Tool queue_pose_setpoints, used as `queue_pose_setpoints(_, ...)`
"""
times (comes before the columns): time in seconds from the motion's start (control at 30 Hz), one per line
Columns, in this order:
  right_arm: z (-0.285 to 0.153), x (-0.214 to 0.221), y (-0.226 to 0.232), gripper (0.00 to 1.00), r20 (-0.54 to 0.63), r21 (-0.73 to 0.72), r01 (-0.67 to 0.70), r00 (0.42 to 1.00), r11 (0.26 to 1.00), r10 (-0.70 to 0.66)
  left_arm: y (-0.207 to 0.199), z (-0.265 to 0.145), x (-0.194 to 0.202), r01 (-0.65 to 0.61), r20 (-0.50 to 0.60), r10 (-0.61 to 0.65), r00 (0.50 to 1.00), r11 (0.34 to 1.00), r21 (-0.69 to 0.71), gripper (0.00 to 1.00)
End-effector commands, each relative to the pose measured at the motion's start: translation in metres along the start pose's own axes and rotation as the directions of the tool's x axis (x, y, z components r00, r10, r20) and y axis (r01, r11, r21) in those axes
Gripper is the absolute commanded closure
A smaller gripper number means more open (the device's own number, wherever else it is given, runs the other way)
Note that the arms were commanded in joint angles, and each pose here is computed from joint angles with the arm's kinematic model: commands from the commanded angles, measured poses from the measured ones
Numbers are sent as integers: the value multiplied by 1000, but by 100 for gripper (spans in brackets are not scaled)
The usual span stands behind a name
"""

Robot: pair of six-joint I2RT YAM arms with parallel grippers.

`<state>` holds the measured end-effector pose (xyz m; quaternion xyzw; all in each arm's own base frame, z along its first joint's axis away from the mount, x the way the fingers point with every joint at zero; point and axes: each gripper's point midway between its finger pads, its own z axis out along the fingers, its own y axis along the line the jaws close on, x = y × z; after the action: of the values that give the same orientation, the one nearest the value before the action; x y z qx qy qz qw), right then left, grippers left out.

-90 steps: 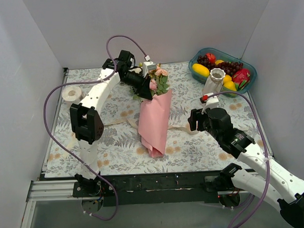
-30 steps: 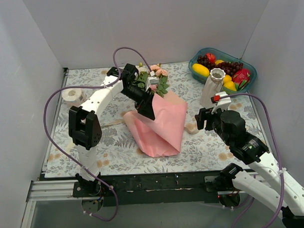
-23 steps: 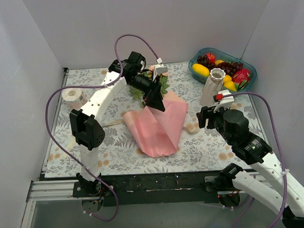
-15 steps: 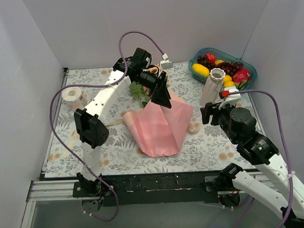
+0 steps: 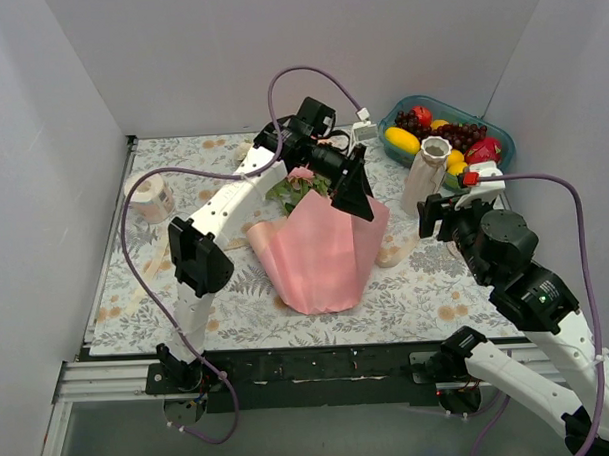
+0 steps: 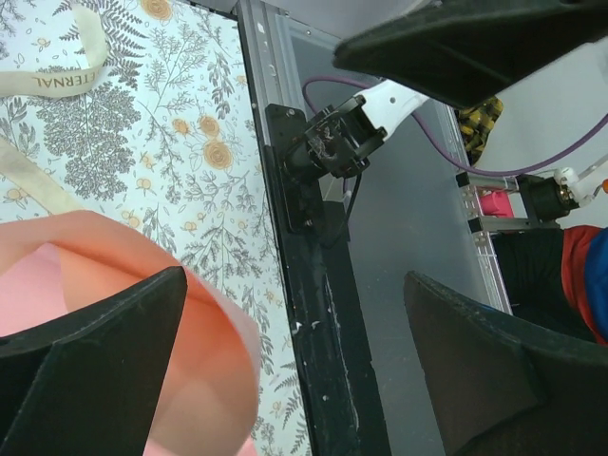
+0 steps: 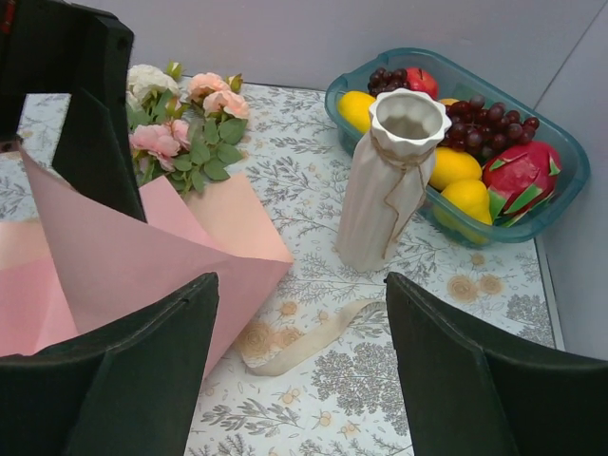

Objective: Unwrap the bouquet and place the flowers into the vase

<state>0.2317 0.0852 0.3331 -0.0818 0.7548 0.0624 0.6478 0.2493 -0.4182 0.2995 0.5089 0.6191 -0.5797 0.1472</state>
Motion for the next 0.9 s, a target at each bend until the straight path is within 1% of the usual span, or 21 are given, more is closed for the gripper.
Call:
queue_pose_setpoints(0.0,-4,-27,-8,21,53,34,20,998,999,-21,-50,-36,-36,-116,115,114,987,993,8,2)
queue_pose_setpoints(0.1,-1,-31,-6,21,63,31,26,998,999,-27,-59,-68,-52,-112,192,112,975,994,-11,2)
queue_pose_setpoints(0.13,0,-34,-5,20,68,27,25,997,999,-26,-59,-84,-65,-174,235,176,956,984,-29,2)
queue_pose_setpoints(0.17,1,-34,-3,20,67,18,24,997,1000,-25,-69,-90,-65,-110,246,100,964,994,26,2)
queue_pose_setpoints(0.23,7,-31,2,20,56,5,27,998,1000,-28,-77,-96,-65,-111,257,94,962,992,53,2)
queue_pose_setpoints(0.27,8,-33,5,21,61,-3,21,998,1000,-21,-76,-96,-66,-121,259,104,960,991,49,2)
queue_pose_setpoints(0.3,11,-32,6,21,58,-4,22,998,1000,-22,-68,-95,-61,-101,260,89,962,994,33,2)
queue_pose_setpoints(0.33,12,-35,7,21,68,-8,16,998,1000,-16,-58,-98,-57,-83,266,78,961,997,7,2)
queue_pose_setpoints(0.37,11,-38,10,21,76,-23,12,997,1000,-10,-45,-101,-51,-89,272,96,958,995,-37,2)
queue_pose_setpoints(0.4,12,-39,11,21,79,-28,11,997,1000,-9,-17,-104,-47,-45,289,88,953,987,-153,2)
queue_pose_setpoints(0.43,12,-41,12,21,80,-30,9,997,1000,-6,15,-106,-25,50,275,17,961,970,-237,2)
queue_pose_setpoints(0.47,11,-44,12,21,86,-33,10,996,999,-7,40,-104,-10,69,244,11,970,945,-319,2)
queue_pose_setpoints(0.5,10,-45,12,21,90,-33,9,996,999,-6,75,-107,8,71,194,21,981,886,-457,2)
queue_pose_setpoints(0.53,10,-47,11,20,95,-33,7,995,999,-4,97,-92,44,137,135,-83,987,877,-460,2)
queue_pose_setpoints(0.6,7,-52,11,21,112,-36,3,994,999,1,115,-83,72,164,89,-138,986,861,-481,2)
queue_pose_setpoints(0.63,6,-54,10,20,115,-35,5,993,999,-1,128,-79,90,182,80,-164,983,837,-516,2)
queue_pose_setpoints(0.7,4,-56,9,20,120,-37,2,993,999,2,138,-81,92,187,98,-159,982,809,-557,2)
queue_pose_setpoints(0.73,3,-55,10,21,116,-40,2,993,999,3,153,-90,90,190,115,-151,982,758,-624,2)
queue_pose_setpoints(0.83,0,-54,8,20,116,-40,3,993,999,2,177,-105,90,184,110,-151,982,676,-714,2)
queue_pose_setpoints(0.87,0,-55,8,21,116,-40,3,993,999,2,183,-107,90,186,111,-154,982,671,-718,2)
